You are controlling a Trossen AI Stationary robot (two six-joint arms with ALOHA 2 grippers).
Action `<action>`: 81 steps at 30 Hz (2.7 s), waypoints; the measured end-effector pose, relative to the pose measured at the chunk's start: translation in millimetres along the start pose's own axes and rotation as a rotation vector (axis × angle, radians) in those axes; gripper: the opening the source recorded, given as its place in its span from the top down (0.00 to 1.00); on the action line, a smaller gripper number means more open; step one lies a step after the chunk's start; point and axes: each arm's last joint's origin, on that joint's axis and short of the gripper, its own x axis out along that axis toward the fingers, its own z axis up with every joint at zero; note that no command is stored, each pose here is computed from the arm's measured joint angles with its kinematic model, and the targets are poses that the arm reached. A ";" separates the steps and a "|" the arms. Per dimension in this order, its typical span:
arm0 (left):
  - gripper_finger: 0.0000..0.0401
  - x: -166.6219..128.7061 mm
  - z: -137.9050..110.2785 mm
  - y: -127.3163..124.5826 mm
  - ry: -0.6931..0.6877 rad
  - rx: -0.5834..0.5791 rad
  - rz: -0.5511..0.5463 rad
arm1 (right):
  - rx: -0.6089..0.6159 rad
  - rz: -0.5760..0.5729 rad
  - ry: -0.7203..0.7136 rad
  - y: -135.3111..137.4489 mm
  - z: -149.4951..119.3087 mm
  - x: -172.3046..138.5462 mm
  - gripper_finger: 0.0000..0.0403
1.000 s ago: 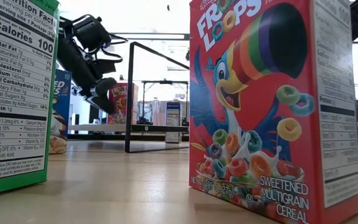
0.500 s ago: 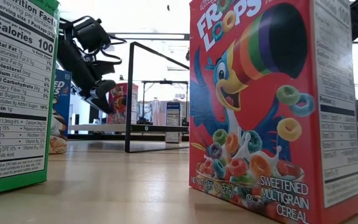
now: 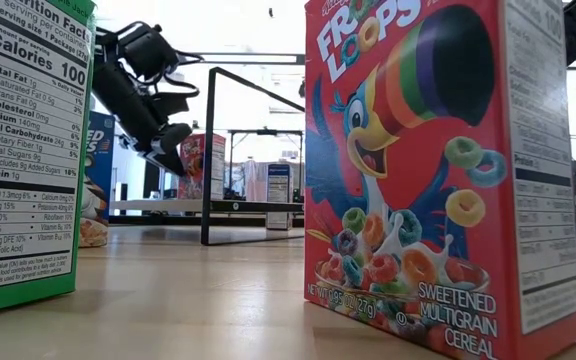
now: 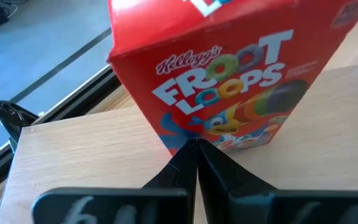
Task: Stack cereal on shelf
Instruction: Adjust the red cereal on the shelf, then put the top green cereal on the shelf
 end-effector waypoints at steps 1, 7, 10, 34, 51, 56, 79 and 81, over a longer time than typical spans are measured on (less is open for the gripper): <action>0.99 0.0 -0.3 0.1 0.003 0.005 0.002 | 0.000 0.000 0.000 0.0 0.0 0.0 1.00; 0.99 0.0 -3.2 0.9 0.030 0.019 0.019 | 0.000 0.000 0.000 0.0 0.0 0.0 1.00; 0.99 -0.1 -3.7 1.3 0.035 0.022 0.033 | 0.000 0.000 0.001 0.0 -0.1 0.0 1.00; 0.99 -4.2 -2.8 3.1 0.031 0.033 0.004 | 0.000 0.000 0.001 0.0 -0.1 0.0 1.00; 0.99 -22.4 1.5 11.8 -0.006 -0.051 -0.073 | -0.008 0.000 0.002 0.0 -0.2 0.0 1.00; 0.99 -31.7 7.2 16.3 -0.070 -0.081 -0.109 | -0.010 0.000 0.004 0.1 -0.4 0.0 1.00; 0.99 -42.5 5.8 20.6 -0.072 -0.090 -0.161 | -0.010 0.001 0.003 0.1 -0.3 0.1 1.00; 0.99 -43.0 6.8 20.0 -0.086 -0.106 -0.179 | -0.010 0.001 0.003 0.1 -0.3 0.1 1.00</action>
